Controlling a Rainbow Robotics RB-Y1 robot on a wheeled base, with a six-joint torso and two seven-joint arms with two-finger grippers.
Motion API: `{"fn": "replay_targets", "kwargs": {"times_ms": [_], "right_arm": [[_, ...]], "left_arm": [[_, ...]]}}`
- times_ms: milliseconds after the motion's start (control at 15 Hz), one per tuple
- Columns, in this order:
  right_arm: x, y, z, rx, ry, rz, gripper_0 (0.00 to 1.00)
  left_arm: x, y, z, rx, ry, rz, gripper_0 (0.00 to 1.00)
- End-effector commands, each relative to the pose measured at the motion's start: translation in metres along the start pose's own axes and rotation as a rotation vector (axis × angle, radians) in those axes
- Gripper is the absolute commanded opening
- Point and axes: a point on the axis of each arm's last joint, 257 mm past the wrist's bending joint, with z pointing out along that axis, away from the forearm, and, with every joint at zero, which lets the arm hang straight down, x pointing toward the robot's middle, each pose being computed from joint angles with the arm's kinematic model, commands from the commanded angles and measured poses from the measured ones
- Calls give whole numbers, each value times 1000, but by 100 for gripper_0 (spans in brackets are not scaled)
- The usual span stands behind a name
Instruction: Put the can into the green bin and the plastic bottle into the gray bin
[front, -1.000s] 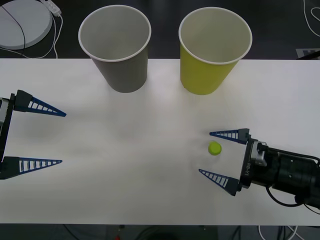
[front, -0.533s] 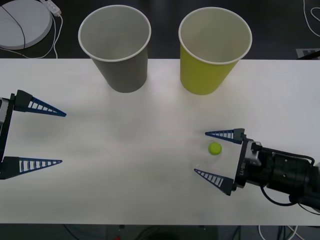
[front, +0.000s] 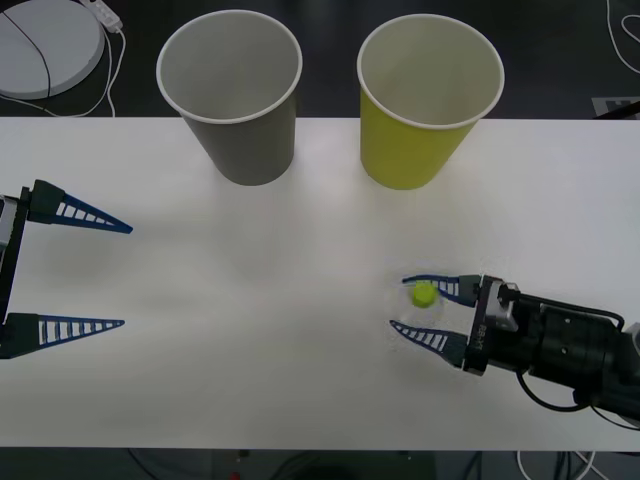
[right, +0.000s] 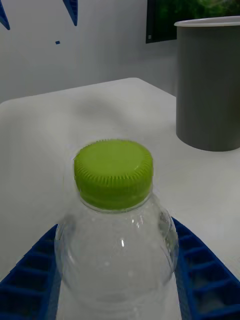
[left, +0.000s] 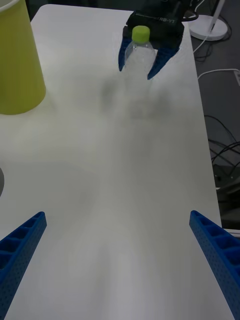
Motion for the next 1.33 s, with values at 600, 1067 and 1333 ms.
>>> {"fn": "replay_targets", "kwargs": {"times_ms": [600,1067,1333], "right_arm": [[-14,-11,-19,3,-4,36,0],[-57,-35,-58,80,32,131,0],[-87,-55,-77,101,34,185,0]], "left_arm": [[0,0,0,0,0,0,100],[0,0,0,0,0,0,100],[0,0,0,0,0,0,100]]}}
